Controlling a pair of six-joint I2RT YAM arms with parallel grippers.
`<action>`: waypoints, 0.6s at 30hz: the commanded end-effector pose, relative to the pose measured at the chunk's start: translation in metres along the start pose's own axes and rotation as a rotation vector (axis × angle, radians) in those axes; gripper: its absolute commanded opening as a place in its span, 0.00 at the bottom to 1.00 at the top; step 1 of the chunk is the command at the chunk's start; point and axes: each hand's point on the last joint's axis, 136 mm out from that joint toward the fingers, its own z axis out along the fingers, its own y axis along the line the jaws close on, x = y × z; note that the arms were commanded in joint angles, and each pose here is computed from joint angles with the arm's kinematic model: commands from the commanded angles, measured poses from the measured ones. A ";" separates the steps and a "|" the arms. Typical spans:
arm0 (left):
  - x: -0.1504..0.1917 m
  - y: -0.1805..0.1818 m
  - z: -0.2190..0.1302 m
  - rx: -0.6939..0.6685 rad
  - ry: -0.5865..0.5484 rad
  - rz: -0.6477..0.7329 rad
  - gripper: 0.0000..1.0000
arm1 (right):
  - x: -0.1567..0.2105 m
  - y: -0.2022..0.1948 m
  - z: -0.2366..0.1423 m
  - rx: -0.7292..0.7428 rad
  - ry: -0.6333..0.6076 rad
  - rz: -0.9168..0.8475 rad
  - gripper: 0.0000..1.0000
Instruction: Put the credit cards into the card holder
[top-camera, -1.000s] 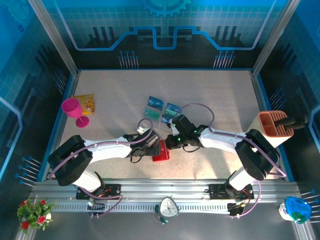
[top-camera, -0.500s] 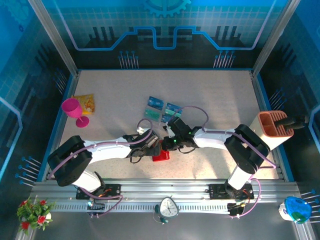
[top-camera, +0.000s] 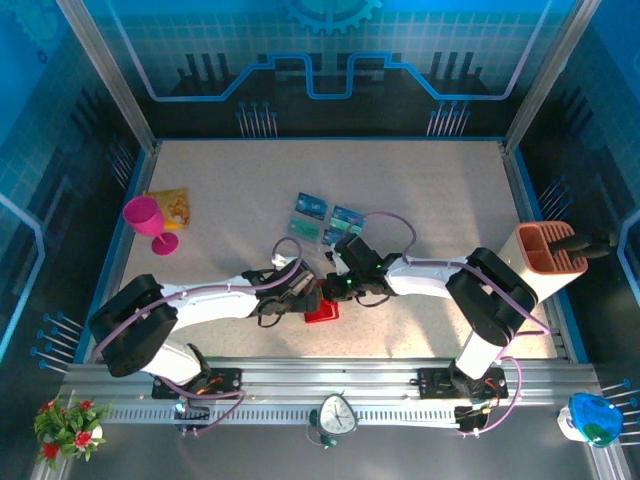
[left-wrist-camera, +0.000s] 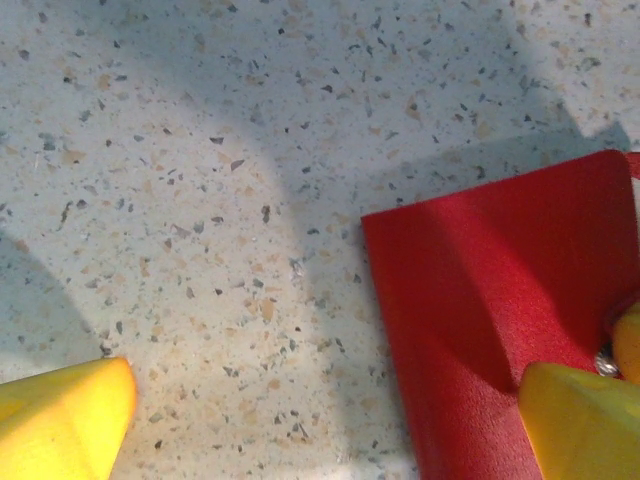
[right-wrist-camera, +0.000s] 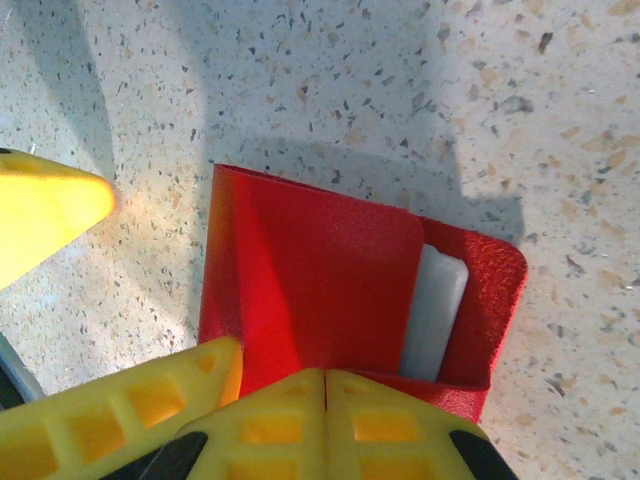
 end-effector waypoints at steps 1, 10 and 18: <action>0.010 0.005 -0.006 0.010 0.025 0.019 0.99 | 0.019 -0.015 0.013 0.049 0.046 0.013 0.00; 0.031 0.011 0.011 -0.002 0.092 0.016 0.99 | 0.009 -0.007 0.003 0.032 0.021 0.003 0.00; 0.042 0.014 0.020 -0.043 0.133 0.048 0.99 | -0.009 0.004 -0.017 0.018 -0.034 -0.014 0.00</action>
